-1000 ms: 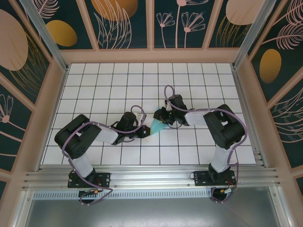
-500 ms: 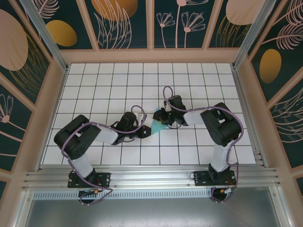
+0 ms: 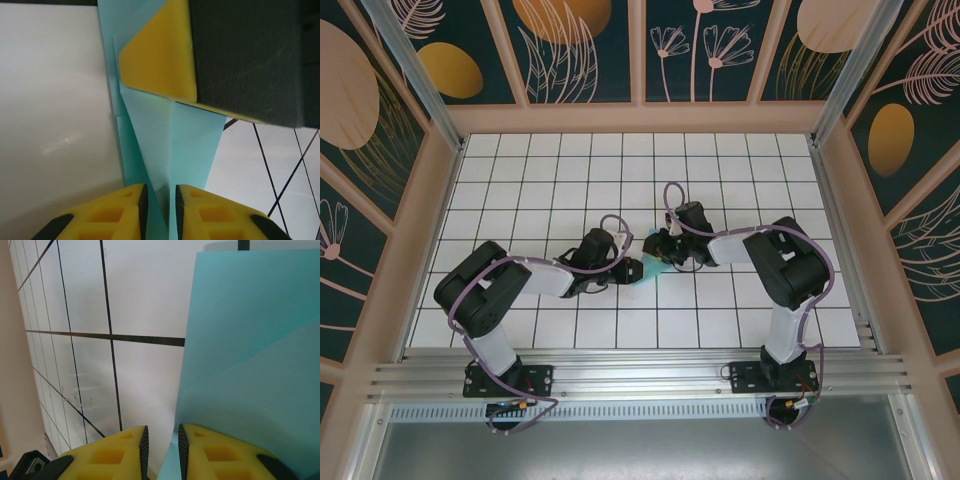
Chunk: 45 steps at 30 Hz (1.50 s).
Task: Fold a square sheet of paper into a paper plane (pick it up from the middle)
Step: Fourth fold the wing at the center of the table.
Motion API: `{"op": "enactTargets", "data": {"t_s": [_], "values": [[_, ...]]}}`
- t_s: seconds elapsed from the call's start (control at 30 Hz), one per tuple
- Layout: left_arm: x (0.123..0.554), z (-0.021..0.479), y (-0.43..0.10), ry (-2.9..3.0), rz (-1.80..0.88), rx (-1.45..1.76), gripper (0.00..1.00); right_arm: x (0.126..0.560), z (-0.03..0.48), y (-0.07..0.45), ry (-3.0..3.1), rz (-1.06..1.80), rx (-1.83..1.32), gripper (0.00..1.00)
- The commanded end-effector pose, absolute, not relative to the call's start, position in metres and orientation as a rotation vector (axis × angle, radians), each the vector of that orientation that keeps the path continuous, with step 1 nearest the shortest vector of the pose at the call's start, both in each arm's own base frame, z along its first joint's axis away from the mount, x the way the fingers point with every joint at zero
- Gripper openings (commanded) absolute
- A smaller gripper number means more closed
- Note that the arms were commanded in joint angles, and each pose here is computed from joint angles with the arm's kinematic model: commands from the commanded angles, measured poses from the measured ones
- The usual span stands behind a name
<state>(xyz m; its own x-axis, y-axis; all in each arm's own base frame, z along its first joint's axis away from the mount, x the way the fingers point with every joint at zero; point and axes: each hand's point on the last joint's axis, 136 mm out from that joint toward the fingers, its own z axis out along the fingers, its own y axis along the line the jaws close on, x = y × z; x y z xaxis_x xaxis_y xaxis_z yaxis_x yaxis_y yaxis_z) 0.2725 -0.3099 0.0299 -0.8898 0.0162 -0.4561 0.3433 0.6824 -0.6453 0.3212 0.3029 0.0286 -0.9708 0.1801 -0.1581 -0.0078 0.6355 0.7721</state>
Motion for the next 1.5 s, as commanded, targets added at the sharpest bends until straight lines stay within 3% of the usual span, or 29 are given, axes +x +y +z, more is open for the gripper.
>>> {"op": "enactTargets", "data": {"t_s": [0.0, 0.13, 0.4, 0.73, 1.2, 1.47], "values": [[0.277, 0.025, -0.310, 2.494, -1.031, 0.295, 0.25, 0.313, 0.018, 0.298, 2.668, 1.236, 0.132, 0.27], [0.277, 0.024, -0.311, 2.496, -1.037, 0.300, 0.21, 0.313, 0.020, 0.298, 2.664, 1.237, 0.129, 0.27], [0.274, 0.009, -0.302, 2.541, -0.995, 0.233, 0.00, 0.316, 0.033, 0.302, 2.635, 1.266, 0.115, 0.27], [0.268, -0.002, -0.289, 2.577, -0.977, 0.101, 0.00, 0.332, 0.069, 0.281, 2.534, 1.189, 0.175, 0.30], [0.265, -0.010, -0.288, 2.613, -0.963, 0.097, 0.00, 0.327, 0.060, 0.306, 2.565, 1.320, 0.110, 0.29], [0.264, -0.013, -0.287, 2.627, -0.954, 0.103, 0.00, 0.333, 0.026, 0.300, 2.654, 1.205, 0.166, 0.28]]}}
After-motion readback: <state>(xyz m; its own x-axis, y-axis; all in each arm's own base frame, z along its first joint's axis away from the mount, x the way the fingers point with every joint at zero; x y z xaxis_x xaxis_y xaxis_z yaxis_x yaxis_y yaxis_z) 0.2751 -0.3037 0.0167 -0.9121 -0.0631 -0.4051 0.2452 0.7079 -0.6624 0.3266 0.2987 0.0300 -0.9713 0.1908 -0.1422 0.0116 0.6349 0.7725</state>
